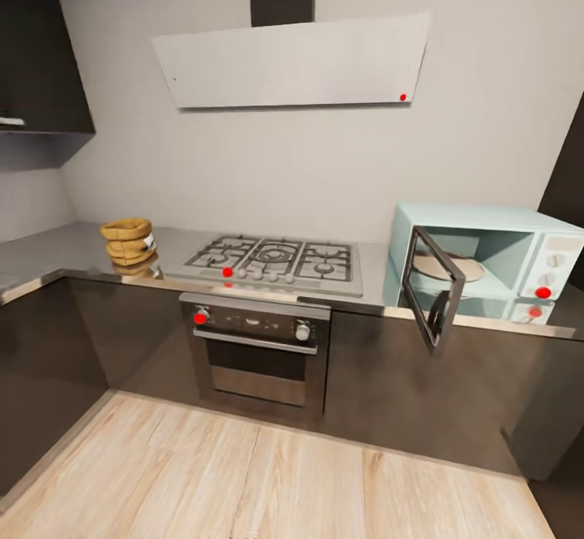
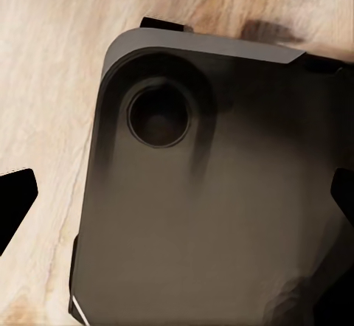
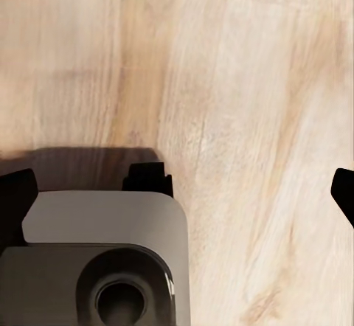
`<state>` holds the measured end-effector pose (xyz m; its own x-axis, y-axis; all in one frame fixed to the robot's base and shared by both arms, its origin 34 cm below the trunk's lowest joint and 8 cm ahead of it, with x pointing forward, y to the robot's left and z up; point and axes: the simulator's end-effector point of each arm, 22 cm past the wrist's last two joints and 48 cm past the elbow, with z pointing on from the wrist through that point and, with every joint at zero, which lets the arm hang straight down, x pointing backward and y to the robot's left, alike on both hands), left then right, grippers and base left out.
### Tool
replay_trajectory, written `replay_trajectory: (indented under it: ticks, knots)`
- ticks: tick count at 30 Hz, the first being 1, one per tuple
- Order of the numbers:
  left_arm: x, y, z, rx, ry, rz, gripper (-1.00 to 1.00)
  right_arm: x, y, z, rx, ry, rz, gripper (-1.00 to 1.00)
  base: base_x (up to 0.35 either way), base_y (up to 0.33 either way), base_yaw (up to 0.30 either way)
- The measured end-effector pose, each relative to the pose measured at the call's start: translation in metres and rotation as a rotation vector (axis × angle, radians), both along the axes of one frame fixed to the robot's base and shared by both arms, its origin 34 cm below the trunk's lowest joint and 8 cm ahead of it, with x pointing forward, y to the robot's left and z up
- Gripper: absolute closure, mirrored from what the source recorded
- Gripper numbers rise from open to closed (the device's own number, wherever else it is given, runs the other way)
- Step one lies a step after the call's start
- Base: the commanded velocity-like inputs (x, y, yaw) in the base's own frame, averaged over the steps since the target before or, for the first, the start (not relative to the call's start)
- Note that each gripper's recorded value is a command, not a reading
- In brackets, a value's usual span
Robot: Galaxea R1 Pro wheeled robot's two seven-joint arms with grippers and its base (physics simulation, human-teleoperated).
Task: In the kitchen, take the popcorn bag from the countertop, put it into the microwave, and heat it until the popcorn is cooked so the cooked popcorn ends up inside the bag.
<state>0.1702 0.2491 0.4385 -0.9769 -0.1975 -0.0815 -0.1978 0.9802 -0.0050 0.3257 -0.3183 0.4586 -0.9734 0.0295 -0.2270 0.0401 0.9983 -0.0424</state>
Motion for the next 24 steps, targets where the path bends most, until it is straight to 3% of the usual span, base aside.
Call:
replay_trajectory:
  ticks: [24]
  knots:
    - [-0.0023,0.0002,-0.0001,-0.001,0.005,-0.008,-1.00,-0.0005,-0.0002,-0.0001,-0.001,0.002,0.001,-1.00,0.000,0.000,0.268]
